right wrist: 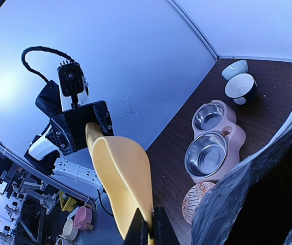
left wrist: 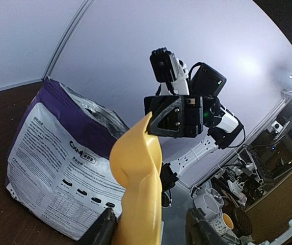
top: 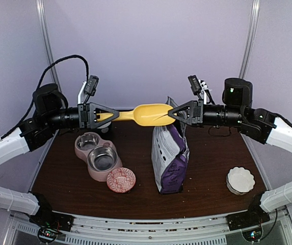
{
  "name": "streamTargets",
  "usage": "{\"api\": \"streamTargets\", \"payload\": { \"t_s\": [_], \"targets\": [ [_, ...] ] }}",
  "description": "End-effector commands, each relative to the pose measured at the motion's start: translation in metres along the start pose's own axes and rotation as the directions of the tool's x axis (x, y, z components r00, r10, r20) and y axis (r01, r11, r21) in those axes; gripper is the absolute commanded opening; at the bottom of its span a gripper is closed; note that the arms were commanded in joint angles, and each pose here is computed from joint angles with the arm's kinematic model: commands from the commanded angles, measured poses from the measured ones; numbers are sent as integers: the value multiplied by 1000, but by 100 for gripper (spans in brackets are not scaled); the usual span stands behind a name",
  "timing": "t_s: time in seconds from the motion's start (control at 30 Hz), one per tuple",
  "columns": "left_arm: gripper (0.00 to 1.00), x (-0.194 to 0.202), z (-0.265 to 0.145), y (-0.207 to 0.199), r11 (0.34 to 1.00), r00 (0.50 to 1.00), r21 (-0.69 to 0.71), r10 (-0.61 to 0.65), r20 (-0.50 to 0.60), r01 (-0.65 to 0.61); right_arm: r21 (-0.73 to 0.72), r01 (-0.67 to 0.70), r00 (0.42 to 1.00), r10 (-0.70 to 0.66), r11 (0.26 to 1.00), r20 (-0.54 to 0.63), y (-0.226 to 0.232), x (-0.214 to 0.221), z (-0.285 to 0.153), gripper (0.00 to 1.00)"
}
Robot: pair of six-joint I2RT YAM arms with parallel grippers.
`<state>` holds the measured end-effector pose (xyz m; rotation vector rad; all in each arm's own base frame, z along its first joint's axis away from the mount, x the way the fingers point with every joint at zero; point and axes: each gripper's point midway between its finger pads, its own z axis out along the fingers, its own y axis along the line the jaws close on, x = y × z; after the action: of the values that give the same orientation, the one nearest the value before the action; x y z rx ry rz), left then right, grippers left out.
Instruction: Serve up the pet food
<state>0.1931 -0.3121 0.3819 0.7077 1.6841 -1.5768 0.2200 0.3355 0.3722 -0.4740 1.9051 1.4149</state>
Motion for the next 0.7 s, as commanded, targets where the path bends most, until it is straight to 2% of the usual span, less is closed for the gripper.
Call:
{"api": "streamTargets", "payload": {
  "t_s": [0.0, 0.1, 0.67],
  "targets": [
    [48, -1, 1, -2, 1000, 1000, 12, 26, -4, -26, -29, 28, 998, -27, 999, 58, 16, -19, -4, 0],
    [47, 0, 1, 0, 1000, 1000, 6, 25, -5, -25, -27, 30, 998, -28, 999, 58, 16, -19, -4, 0],
    [23, 1, 5, 7, 1000, 1000, -16, 16, -23, -17, 0, 36, 999, -36, 999, 35, 10, -14, -2, 0]
  ]
}}
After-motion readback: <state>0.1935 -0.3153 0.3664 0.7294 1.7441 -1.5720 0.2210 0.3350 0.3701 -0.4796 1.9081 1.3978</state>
